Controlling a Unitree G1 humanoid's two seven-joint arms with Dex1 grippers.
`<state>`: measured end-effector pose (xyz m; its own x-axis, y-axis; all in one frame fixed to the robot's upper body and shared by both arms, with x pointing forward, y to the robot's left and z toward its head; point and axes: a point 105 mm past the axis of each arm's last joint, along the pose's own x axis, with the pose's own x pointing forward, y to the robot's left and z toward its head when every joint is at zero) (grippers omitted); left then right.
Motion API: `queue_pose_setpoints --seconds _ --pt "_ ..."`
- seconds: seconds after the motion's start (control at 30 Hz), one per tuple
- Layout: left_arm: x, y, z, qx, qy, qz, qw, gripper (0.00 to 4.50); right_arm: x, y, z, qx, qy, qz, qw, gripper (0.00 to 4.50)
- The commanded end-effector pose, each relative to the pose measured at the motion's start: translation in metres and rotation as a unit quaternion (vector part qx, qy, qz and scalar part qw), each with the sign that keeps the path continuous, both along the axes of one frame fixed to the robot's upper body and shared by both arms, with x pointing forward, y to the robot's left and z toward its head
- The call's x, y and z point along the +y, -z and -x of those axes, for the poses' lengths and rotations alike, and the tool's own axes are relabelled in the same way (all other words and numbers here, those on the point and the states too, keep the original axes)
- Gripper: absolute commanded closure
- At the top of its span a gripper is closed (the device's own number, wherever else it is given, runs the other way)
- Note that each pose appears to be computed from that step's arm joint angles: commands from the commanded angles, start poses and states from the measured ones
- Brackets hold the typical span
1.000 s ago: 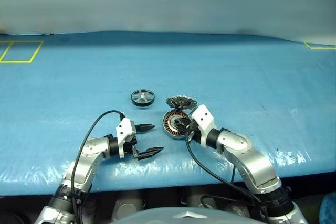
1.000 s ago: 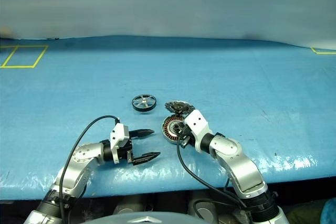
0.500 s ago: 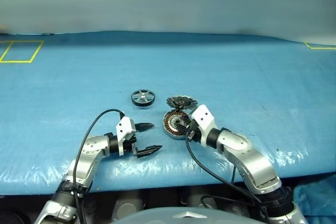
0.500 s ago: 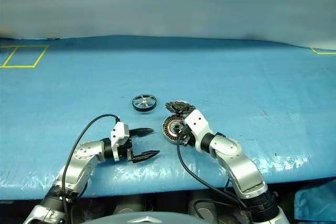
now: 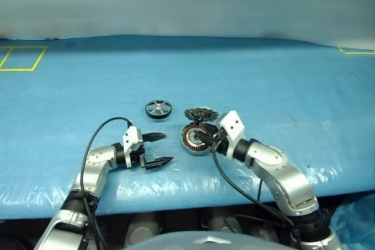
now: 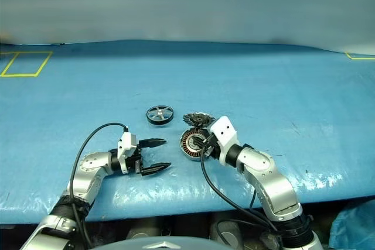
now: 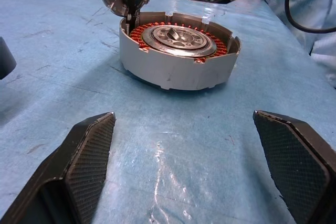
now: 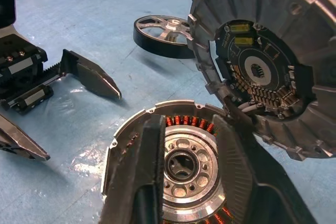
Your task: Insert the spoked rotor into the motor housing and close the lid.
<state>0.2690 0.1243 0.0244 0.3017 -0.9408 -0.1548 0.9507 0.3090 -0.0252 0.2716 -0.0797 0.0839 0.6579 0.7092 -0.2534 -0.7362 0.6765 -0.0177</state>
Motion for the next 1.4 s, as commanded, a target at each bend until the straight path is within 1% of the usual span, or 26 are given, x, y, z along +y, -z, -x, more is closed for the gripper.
queue_pose_setpoints --seconds 0.03,0.07,0.1,0.23,0.4,0.53,0.63,0.8,0.93,1.03,1.13,1.2,1.27,1.33,1.37,1.4 --pt "0.008 0.005 -0.001 0.009 -0.016 -0.003 1.0 0.0 0.004 -0.002 -0.001 -0.013 -0.008 0.008 1.0 4.03" --pt "0.007 0.004 0.0 0.008 -0.015 -0.002 1.0 0.0 0.003 0.0 -0.001 -0.012 -0.006 0.014 1.0 4.34" --pt "0.005 0.002 0.0 0.006 -0.016 -0.001 1.0 0.0 0.003 0.002 -0.002 -0.012 -0.002 0.019 1.0 4.47" --pt "-0.001 -0.006 0.001 -0.005 -0.018 0.003 1.0 0.0 0.002 0.005 -0.006 -0.004 0.009 0.009 1.0 4.47" --pt "-0.004 -0.016 0.001 -0.013 -0.024 0.01 1.0 0.0 0.007 0.011 -0.004 0.009 -0.002 0.011 1.0 4.47" --pt "-0.011 -0.015 0.013 -0.013 -0.022 0.005 1.0 0.0 0.01 0.026 -0.004 0.024 -0.001 0.038 0.999 4.47" --pt "-0.012 -0.015 0.015 -0.011 -0.023 0.006 1.0 0.0 0.003 0.037 -0.01 0.031 0.028 0.053 0.998 4.47" --pt "-0.013 -0.012 0.017 -0.007 -0.023 0.005 1.0 0.0 0.007 0.043 -0.002 0.051 0.011 0.052 0.997 4.47" --pt "-0.007 -0.007 0.013 -0.004 -0.029 0.0 1.0 0.0 0.007 0.039 0.001 0.046 0.003 0.039 0.998 4.47" --pt "-0.004 -0.006 0.01 -0.006 -0.035 0.004 0.999 0.0 0.009 0.025 -0.003 0.027 0.008 -0.003 1.0 4.47" --pt "0.001 -0.009 0.008 -0.014 -0.048 0.012 0.999 0.0 0.012 0.009 -0.006 -0.002 0.008 -0.024 1.0 4.47" --pt "0.005 -0.011 0.007 -0.017 -0.058 0.015 0.998 0.0 0.016 -0.001 -0.005 -0.012 -0.008 -0.04 0.999 4.47" --pt "0.01 -0.014 0.006 -0.027 -0.066 0.013 0.997 0.0 0.022 -0.005 0.003 -0.008 -0.04 -0.033 0.999 4.47" --pt "0.017 -0.025 0.0 -0.044 -0.092 0.022 0.995 0.0 0.025 -0.01 0.011 -0.012 -0.069 -0.016 0.997 4.47" --pt "0.02 -0.029 -0.004 -0.04 -0.107 0.031 0.993 0.0 0.025 -0.012 0.014 -0.012 -0.078 -0.011 0.997 4.47" --pt "0.023 -0.039 -0.006 -0.045 -0.112 0.041 0.992 0.0 0.024 -0.014 0.018 -0.015 -0.09 0.0 0.996 4.47"
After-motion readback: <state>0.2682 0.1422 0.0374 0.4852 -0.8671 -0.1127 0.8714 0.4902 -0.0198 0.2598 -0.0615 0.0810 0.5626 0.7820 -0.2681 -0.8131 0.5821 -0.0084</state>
